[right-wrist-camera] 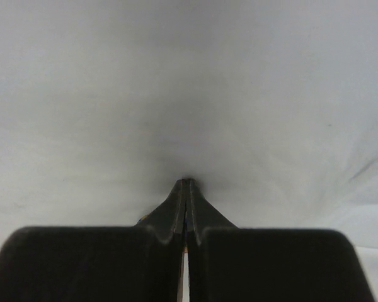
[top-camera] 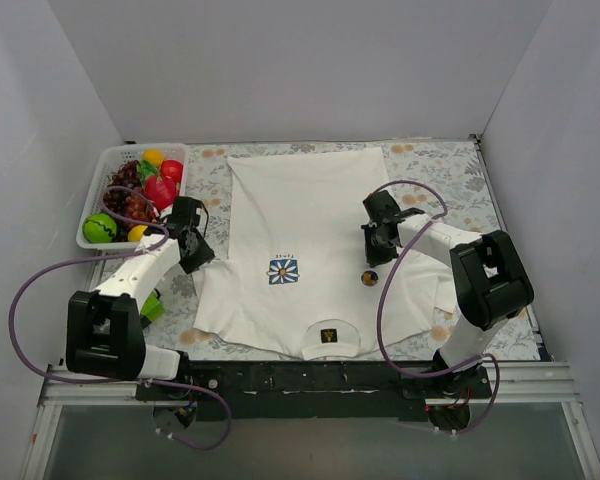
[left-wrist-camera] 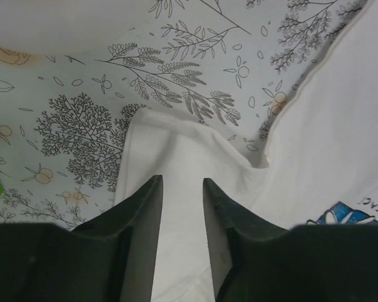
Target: Pin the brooch onto the clothing
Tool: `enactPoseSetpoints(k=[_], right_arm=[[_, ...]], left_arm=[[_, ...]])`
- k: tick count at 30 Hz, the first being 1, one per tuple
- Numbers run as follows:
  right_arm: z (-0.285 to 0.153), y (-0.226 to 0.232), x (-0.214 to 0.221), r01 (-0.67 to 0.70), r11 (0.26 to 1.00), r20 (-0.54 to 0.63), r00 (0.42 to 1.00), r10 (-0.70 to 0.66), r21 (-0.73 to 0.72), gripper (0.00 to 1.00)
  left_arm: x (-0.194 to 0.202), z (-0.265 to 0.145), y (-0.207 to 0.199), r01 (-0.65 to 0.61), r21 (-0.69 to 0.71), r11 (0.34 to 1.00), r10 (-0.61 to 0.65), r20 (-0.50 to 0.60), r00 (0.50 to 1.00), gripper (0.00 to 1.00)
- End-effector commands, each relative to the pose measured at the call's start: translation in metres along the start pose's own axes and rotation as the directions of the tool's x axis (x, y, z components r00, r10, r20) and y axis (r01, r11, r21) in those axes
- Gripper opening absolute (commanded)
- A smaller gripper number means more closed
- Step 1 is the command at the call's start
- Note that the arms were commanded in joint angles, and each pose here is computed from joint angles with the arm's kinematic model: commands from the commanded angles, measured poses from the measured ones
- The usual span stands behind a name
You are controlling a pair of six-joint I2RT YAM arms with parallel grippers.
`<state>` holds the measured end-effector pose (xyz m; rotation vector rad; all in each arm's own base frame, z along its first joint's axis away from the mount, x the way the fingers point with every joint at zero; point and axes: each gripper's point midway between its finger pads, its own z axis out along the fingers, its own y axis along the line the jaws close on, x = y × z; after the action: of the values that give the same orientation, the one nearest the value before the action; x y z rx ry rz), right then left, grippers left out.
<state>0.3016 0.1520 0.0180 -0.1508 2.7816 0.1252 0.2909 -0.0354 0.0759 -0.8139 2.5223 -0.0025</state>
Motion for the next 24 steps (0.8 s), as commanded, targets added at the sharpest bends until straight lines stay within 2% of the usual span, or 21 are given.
enactPoseSetpoints(k=[1, 3, 8, 12, 14, 20, 24], right_arm=[[0.015, -0.039, 0.042, 0.032, 0.992, -0.132, 0.991, -0.016, 0.120, 0.01], [0.014, -0.037, 0.041, 0.030, 0.994, -0.126, 0.992, -0.016, 0.109, 0.01], [0.016, -0.034, 0.040, 0.038, 0.995, -0.126, 0.992, -0.026, 0.090, 0.01], [0.015, -0.033, 0.039, 0.037, 0.996, -0.119, 0.993, -0.027, 0.083, 0.01], [0.015, -0.032, 0.039, 0.038, 0.996, -0.120, 0.992, -0.029, 0.078, 0.01], [0.014, -0.030, 0.037, 0.041, 0.997, -0.113, 0.993, -0.033, 0.069, 0.01], [0.014, -0.030, 0.037, 0.044, 0.997, -0.110, 0.993, -0.036, 0.068, 0.01]], left_arm=[[0.002, 0.013, 0.022, 0.019, -0.104, 0.994, -0.017, 0.017, 1.000, 0.24], [0.006, 0.020, 0.024, 0.011, -0.118, 0.993, -0.011, 0.000, 1.000, 0.16], [0.018, 0.033, 0.032, -0.012, -0.156, 0.988, 0.006, -0.041, 0.999, 0.11], [0.015, 0.037, 0.046, -0.048, -0.241, 0.969, 0.040, -0.036, 0.999, 0.07], [0.018, 0.042, 0.052, -0.078, -0.274, 0.958, 0.063, -0.062, 0.996, 0.00], [0.031, 0.055, 0.058, -0.165, -0.300, 0.940, 0.124, -0.151, 0.981, 0.00], [0.026, 0.054, 0.068, -0.206, -0.368, 0.907, 0.161, -0.151, 0.975, 0.00]])
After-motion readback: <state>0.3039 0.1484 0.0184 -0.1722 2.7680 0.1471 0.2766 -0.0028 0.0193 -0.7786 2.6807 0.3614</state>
